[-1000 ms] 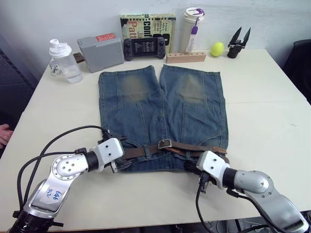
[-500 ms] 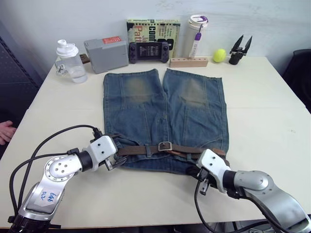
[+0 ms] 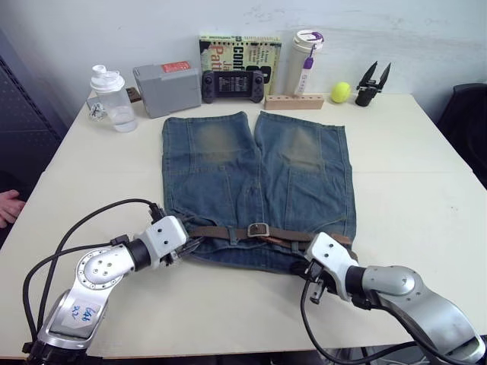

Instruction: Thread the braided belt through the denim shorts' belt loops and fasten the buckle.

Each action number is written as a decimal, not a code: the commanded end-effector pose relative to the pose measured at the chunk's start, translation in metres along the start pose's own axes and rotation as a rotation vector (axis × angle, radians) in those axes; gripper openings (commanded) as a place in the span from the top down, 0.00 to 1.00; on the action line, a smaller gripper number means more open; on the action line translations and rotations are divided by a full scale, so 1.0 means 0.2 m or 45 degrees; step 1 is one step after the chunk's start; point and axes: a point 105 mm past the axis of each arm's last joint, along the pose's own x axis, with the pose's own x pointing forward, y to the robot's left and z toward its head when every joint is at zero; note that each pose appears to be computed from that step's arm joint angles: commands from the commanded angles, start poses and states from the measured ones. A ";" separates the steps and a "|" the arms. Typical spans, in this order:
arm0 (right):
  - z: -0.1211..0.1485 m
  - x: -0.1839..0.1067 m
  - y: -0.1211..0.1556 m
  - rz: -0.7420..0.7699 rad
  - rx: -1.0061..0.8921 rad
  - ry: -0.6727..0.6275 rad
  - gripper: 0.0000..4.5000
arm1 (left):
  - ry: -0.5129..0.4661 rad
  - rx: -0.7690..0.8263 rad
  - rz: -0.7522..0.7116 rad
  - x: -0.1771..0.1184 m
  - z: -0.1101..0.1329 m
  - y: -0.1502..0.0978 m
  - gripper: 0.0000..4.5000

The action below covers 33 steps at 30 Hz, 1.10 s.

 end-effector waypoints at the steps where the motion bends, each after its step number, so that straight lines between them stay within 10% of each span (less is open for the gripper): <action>1: -0.29 0.03 0.01 -0.012 0.197 0.305 1.00 | 0.002 -0.035 0.132 -0.04 -0.01 0.03 0.68; 20: -0.31 0.02 -0.01 -0.044 0.207 0.332 1.00 | 0.153 -1.142 0.691 -0.22 -0.49 0.06 0.68; 28: -0.31 0.02 0.00 -0.044 0.208 0.335 1.00 | 0.028 -0.805 0.506 -0.17 -0.26 0.07 0.68; 33: -0.30 0.03 0.00 -0.039 0.203 0.329 1.00 | -0.047 -0.582 0.435 -0.16 -0.14 0.10 0.32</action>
